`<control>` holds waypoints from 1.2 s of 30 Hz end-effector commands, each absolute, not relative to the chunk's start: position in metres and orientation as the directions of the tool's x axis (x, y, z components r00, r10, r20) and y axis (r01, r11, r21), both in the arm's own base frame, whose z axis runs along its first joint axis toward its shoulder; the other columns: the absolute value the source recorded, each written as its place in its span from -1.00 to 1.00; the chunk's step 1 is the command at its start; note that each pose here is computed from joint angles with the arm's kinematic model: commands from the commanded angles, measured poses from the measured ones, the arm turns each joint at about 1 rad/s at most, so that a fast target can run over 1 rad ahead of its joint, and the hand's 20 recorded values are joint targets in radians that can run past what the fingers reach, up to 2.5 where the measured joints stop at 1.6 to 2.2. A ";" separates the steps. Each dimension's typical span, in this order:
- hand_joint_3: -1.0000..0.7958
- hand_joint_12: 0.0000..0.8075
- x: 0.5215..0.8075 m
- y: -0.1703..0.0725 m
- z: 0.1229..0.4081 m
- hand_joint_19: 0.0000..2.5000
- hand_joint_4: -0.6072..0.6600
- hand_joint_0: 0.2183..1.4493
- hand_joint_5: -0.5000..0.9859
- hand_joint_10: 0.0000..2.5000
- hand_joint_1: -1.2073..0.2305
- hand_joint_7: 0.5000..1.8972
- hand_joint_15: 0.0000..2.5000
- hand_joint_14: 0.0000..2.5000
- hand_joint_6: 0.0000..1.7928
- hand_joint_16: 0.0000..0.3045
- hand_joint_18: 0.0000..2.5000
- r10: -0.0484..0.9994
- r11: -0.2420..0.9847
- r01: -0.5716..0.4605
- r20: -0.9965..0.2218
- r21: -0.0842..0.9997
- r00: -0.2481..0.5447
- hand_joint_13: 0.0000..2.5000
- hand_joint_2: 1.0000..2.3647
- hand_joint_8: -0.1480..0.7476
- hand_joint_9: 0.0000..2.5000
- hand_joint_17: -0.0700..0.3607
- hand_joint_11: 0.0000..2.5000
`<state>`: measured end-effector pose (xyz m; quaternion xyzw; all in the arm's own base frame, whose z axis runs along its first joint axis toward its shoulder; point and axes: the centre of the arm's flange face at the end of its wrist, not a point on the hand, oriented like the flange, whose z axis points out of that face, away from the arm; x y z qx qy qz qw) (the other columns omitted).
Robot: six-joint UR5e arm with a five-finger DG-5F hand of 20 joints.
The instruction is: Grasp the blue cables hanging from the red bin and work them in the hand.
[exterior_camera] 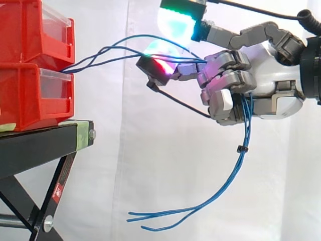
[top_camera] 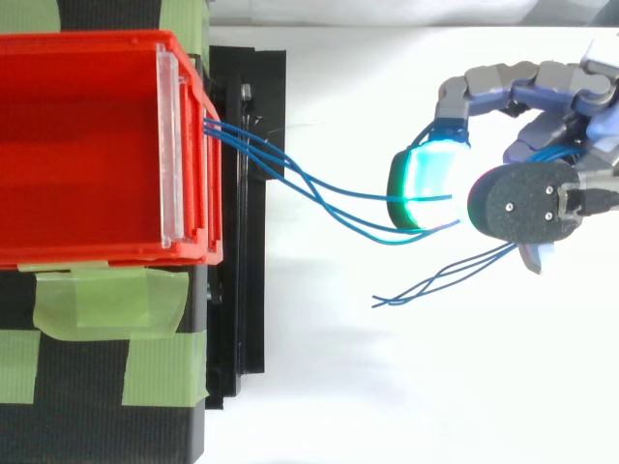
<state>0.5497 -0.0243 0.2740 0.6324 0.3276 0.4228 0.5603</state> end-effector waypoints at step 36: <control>-0.22 0.84 0.550 -0.024 0.274 -0.56 0.28 0.13 0.08 1.00 -0.22 0.22 0.55 1.00 -0.43 0.43 0.89 0.891 -0.143 -0.054 0.152 0.988 0.427 0.59 -0.96 0.79 0.36 0.08 1.00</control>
